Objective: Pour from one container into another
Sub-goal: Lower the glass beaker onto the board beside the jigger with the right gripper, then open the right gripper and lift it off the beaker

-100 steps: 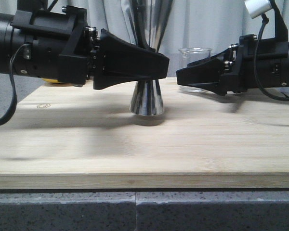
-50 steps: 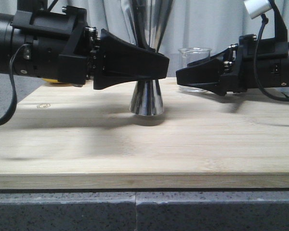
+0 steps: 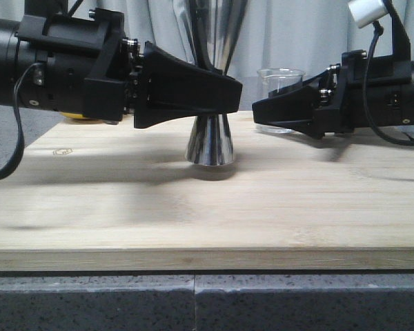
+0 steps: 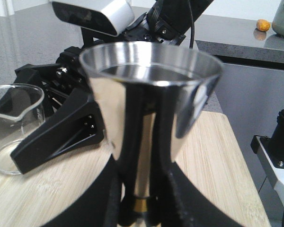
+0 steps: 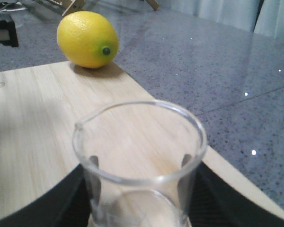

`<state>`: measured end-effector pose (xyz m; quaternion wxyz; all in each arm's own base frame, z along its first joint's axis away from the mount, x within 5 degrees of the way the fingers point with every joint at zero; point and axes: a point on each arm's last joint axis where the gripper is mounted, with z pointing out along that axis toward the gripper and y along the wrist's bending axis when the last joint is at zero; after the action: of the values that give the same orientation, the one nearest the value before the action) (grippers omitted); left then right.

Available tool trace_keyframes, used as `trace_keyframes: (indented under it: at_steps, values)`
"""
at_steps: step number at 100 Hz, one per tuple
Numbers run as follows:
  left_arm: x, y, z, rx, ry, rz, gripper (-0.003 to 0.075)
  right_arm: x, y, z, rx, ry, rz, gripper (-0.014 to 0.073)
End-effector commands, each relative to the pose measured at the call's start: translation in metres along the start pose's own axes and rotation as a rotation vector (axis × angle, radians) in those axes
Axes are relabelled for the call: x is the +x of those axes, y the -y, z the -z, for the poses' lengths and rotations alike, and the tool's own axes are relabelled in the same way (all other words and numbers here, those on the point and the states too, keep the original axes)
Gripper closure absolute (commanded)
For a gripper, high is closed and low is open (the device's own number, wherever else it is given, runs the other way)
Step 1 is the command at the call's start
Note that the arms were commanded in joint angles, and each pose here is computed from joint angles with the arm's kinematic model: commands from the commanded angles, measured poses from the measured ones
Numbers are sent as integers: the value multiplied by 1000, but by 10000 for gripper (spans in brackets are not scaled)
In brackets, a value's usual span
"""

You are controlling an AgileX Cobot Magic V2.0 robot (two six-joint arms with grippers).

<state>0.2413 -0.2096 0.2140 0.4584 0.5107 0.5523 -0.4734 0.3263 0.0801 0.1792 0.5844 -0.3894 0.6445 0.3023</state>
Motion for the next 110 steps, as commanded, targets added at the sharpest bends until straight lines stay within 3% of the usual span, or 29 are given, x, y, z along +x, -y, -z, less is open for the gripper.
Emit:
trace_keyframes:
  at_steps: [1, 22, 110]
  values:
    - [-37, 13, 4, 109, 220, -36, 739, -18, 5, 3, 23, 61, 42, 190]
    - [-37, 13, 4, 109, 220, -36, 739, -19, 6, 3, 33, 71, 36, 82]
    - [-37, 13, 5, 104, 226, -33, 739, -32, 4, 5, 11, 187, -7, 81]
